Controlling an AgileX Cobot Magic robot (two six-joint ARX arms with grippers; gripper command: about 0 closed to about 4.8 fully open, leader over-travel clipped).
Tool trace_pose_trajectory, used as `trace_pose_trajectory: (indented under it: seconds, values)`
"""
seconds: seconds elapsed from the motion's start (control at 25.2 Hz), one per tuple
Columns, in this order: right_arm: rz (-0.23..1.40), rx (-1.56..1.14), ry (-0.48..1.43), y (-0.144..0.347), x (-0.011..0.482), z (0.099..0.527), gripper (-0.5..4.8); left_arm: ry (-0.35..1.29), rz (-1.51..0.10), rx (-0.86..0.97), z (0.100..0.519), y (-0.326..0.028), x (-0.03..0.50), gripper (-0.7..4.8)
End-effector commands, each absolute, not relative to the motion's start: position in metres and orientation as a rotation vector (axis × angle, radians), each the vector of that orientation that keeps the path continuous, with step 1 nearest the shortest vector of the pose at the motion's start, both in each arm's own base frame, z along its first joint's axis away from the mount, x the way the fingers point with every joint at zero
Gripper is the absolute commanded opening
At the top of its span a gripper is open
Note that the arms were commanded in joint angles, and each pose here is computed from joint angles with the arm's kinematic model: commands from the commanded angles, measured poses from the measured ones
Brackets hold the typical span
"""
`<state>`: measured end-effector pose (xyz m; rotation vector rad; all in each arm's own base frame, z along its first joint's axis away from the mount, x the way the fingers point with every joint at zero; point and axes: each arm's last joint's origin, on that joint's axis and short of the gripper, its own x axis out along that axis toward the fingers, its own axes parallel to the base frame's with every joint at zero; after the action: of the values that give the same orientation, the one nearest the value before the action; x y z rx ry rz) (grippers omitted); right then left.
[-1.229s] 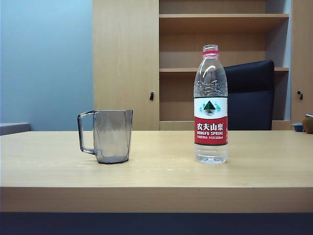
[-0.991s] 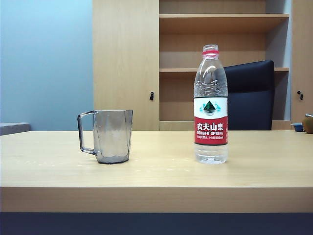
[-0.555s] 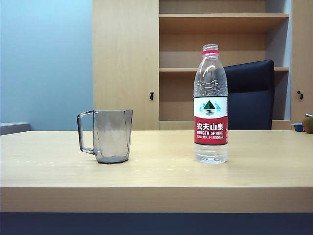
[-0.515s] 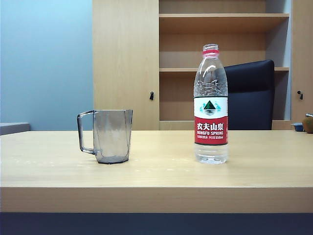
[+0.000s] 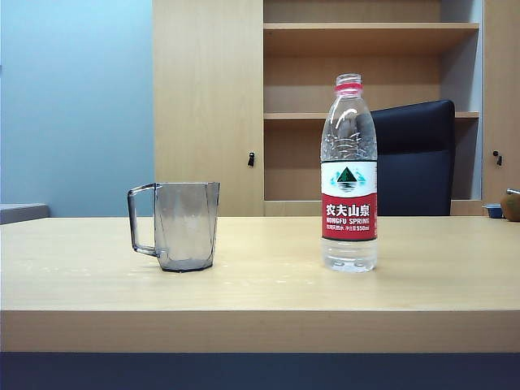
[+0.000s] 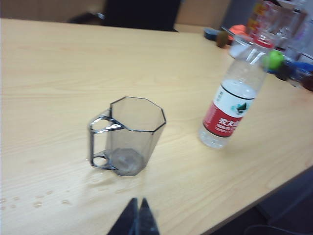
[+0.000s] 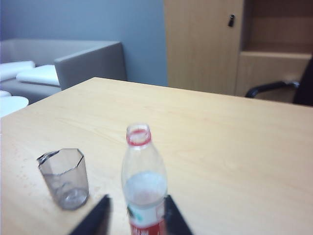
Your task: Pick up the mineral water bottle on the table and pour water into the mug until it's half full.
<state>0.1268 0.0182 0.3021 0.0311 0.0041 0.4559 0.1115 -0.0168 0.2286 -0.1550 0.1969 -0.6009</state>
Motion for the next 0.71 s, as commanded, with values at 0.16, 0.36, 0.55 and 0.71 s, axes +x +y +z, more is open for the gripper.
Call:
trace_pose_trajectory:
  seconds: [0.16, 0.36, 0.55, 0.71]
  values:
    - [0.47, 0.025, 0.033, 0.049, 0.183, 0.281, 2.14, 0.181, -0.618, -0.15, 0.235, -0.017, 0.114, -0.06]
    - [0.438, 0.026, 0.061, 0.082, 0.207, 0.236, 2.13, 0.184, -0.618, -0.151, 0.235, -0.017, 0.114, -0.06]
    - [0.424, 0.064, 0.06, 0.097, 0.191, 0.174, 2.19, 0.201, -0.616, -0.156, 0.233, -0.017, 0.114, -0.06]
    - [0.399, 0.047, 0.106, 0.1, 0.197, 0.156, 3.82, 0.204, -0.615, -0.157, 0.233, -0.017, 0.114, -0.06]
